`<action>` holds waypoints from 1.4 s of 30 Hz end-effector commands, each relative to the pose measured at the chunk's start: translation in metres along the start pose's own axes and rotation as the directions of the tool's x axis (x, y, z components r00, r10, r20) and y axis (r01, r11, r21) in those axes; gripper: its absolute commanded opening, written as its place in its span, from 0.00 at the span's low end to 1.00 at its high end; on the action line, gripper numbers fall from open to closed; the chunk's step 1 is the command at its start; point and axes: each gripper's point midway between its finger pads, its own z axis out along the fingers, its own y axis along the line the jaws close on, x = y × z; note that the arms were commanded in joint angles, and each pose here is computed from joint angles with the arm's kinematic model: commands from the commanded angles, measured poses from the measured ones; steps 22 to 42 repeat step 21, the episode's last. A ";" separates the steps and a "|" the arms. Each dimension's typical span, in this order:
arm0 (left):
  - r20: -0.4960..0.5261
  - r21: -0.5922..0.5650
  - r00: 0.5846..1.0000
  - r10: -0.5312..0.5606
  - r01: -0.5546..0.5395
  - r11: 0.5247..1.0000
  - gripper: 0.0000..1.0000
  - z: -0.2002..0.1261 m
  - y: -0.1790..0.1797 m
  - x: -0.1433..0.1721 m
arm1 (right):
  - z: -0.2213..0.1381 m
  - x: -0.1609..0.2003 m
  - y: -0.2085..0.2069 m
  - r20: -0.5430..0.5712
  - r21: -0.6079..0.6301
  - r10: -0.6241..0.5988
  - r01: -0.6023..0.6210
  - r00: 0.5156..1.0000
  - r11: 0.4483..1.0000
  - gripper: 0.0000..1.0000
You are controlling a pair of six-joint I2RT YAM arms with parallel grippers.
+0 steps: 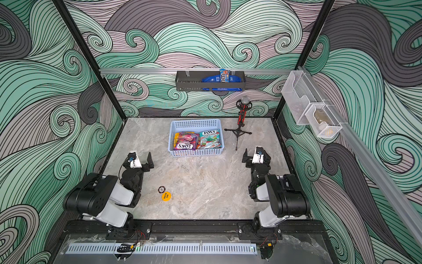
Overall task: Put the candies in the basket
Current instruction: Reset both arms
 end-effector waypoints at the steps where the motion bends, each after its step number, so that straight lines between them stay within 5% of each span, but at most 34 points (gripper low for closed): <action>1: 0.238 -0.027 0.965 -0.110 0.120 0.992 0.99 -0.015 0.015 -0.057 | 0.003 -0.011 0.002 0.039 -0.013 0.003 -0.003 0.999 1.000 1.00; 7: 0.018 0.025 0.999 -0.051 0.051 0.998 0.99 0.036 -0.012 -0.035 | 0.004 -0.011 0.003 0.033 -0.024 0.005 -0.005 0.999 1.000 1.00; 11: 0.125 0.033 0.992 -0.032 0.028 0.999 0.99 0.025 -0.011 -0.045 | 0.005 -0.011 0.002 0.033 -0.025 0.006 -0.005 0.999 1.000 1.00; 42: 0.101 0.026 0.994 -0.042 0.039 0.999 0.99 0.028 -0.011 -0.043 | 0.001 -0.012 0.008 0.046 -0.052 -0.009 0.012 0.999 0.999 1.00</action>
